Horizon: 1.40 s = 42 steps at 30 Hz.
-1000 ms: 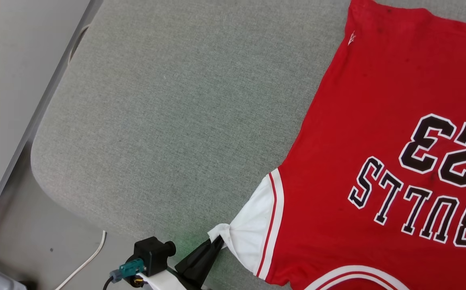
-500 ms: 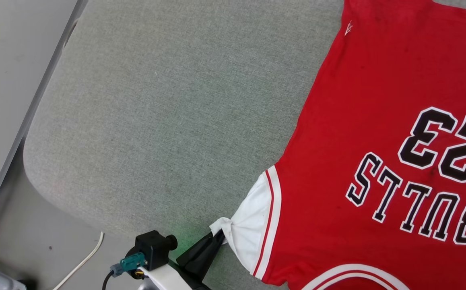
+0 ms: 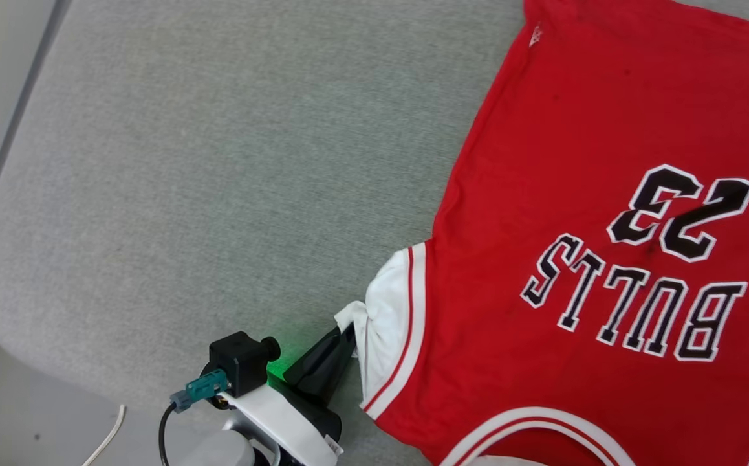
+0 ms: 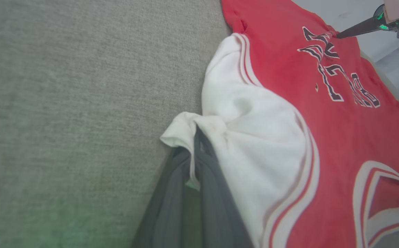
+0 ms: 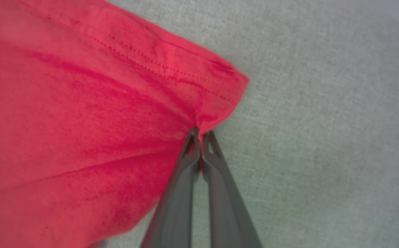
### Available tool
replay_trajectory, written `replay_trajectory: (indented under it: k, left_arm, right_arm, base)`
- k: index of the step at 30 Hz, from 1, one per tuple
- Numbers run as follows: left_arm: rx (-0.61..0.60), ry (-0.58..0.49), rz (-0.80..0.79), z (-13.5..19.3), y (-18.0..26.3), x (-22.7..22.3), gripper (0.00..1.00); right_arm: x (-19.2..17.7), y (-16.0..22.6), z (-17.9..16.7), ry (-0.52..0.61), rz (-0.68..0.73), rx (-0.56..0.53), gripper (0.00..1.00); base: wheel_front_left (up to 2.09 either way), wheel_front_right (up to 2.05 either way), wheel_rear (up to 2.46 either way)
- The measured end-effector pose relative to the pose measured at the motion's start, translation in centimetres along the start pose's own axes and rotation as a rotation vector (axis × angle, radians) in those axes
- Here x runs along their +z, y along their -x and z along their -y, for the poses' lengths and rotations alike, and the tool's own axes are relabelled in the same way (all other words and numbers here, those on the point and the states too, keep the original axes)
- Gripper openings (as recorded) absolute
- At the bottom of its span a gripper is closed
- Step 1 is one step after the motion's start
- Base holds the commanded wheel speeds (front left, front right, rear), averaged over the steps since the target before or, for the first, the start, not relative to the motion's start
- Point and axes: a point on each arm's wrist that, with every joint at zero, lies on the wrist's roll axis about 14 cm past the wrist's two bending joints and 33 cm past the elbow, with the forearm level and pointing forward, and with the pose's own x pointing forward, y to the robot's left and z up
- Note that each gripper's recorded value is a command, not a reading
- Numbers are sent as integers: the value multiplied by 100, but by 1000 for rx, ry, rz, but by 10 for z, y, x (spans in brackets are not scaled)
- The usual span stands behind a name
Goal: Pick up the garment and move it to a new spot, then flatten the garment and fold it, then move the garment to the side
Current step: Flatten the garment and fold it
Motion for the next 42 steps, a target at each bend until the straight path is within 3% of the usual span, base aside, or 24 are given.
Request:
replay_trajectory:
  k: [17,42]
  left_arm:
    - [-109,-12,59,30,-28,19,0]
    - [-111,-55,139,26,-14,45,0]
  right_arm:
    - [-80,52,37,-178,-5,-12,0]
    - [-192,120,8,-308,41,23,0]
  base:
    - [0,0,0]
    - [0,0,0]
